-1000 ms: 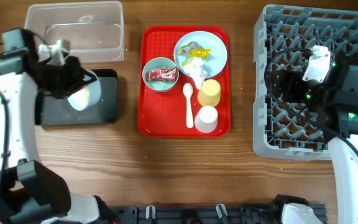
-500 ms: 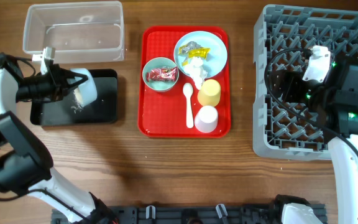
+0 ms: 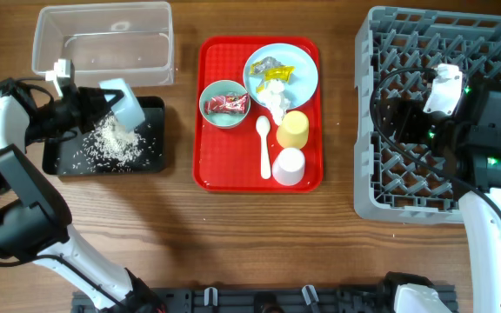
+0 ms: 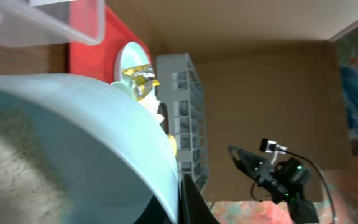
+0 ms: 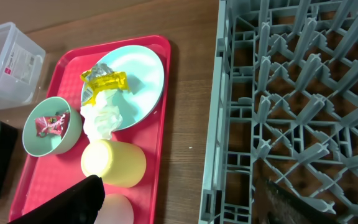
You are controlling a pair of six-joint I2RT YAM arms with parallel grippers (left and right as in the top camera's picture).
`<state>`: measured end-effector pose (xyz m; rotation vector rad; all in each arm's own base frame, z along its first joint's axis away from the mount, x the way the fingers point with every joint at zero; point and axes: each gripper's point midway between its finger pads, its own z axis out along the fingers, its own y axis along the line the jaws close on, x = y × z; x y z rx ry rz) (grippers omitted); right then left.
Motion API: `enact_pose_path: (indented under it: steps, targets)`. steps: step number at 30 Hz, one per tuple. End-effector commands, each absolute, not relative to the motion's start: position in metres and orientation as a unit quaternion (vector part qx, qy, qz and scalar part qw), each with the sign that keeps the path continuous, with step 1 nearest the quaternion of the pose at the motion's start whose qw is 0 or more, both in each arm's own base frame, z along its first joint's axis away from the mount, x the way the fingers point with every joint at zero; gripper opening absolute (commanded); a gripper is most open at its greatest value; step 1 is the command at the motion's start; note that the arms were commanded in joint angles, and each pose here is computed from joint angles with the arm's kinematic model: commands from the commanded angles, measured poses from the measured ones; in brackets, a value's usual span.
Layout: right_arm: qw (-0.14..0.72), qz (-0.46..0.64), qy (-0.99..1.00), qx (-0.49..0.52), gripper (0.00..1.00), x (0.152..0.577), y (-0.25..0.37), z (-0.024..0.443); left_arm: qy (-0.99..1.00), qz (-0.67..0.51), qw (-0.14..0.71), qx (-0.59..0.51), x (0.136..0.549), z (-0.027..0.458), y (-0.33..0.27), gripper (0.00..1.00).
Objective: Sort waste into correct bins and load items into the dishwasher rack
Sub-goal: 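Carry the rice bowl over the black tray and tip rice out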
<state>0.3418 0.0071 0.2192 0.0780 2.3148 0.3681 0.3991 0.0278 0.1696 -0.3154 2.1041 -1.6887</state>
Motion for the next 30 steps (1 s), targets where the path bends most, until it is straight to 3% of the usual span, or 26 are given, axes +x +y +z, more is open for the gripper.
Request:
enact_pose_path:
  steps: [1, 23, 30]
  targets:
    - [0.392, 0.134, 0.91, 0.03, 0.8, 0.344, 0.002, 0.222, 0.717, -0.644, 0.244, -0.106, 0.404, 0.193, 0.032, 0.04]
    - [0.39, 0.134, 0.91, 0.031, 0.8, 0.344, 0.003, 0.222, 0.675, -0.674, 0.22, -0.204, 0.388, 0.209, 0.06, 0.04]
    - [0.391, 0.134, 0.91, 0.031, 0.8, 0.344, 0.003, 0.222, 0.729, -0.627, 0.247, -0.121, 0.38, 0.218, 0.037, 0.04]
